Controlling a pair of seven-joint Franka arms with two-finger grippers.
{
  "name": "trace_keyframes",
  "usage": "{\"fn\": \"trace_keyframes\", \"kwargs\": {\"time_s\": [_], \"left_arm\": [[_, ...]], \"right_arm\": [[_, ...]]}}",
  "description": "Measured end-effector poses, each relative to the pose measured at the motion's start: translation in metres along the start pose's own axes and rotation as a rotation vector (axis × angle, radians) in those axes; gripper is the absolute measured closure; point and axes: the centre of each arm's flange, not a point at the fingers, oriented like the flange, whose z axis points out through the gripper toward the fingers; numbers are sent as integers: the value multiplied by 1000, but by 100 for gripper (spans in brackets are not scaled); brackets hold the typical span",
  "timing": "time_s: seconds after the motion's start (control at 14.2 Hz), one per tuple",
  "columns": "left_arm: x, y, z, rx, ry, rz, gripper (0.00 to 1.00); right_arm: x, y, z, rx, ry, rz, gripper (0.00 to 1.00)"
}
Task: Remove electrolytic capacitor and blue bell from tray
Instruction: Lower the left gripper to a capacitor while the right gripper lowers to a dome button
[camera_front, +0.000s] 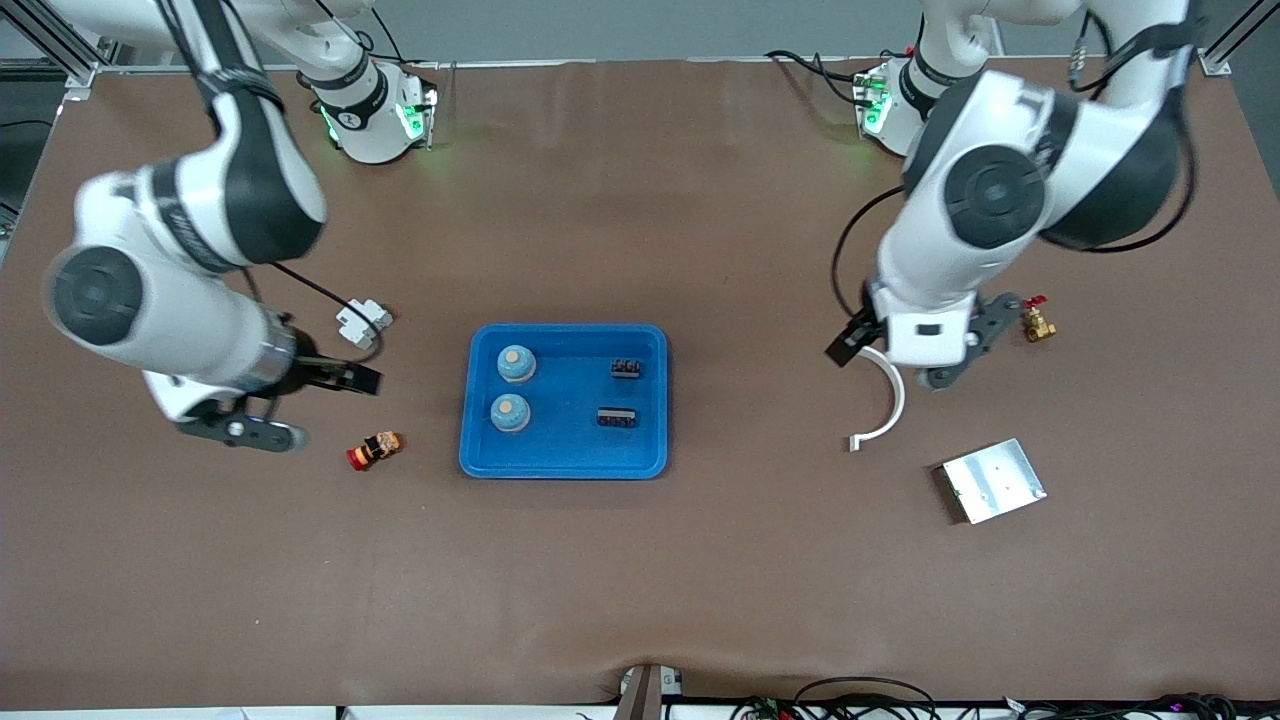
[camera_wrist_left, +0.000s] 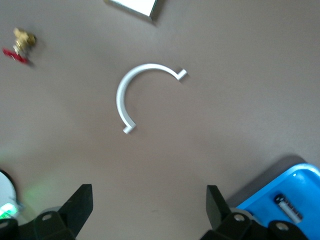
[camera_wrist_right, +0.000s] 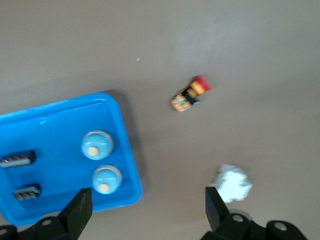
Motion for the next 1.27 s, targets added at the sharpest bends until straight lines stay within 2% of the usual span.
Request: {"fn": "trace_keyframes", "kwargs": {"time_s": [0.21, 0.42, 0.56, 0.77, 1.06, 1.27], "left_arm": [[-23, 30, 33, -14, 1, -152, 0], [-34, 52, 58, -36, -3, -317, 0], [-42, 70, 76, -53, -9, -418, 0], [-48, 94, 100, -84, -23, -559, 0], [-53, 122, 114, -168, -56, -737, 0], [-76, 138, 121, -200, -75, -788, 0]], "right_arm": [[-13, -56, 57, 25, 1, 145, 0], [-17, -83, 112, 39, 14, 255, 0], [-22, -97, 142, 16, 21, 309, 0], [-35, -125, 186, -18, 58, 410, 0], [-36, -132, 213, -22, 58, 480, 0], [-34, -132, 220, -11, 63, 510, 0]]}}
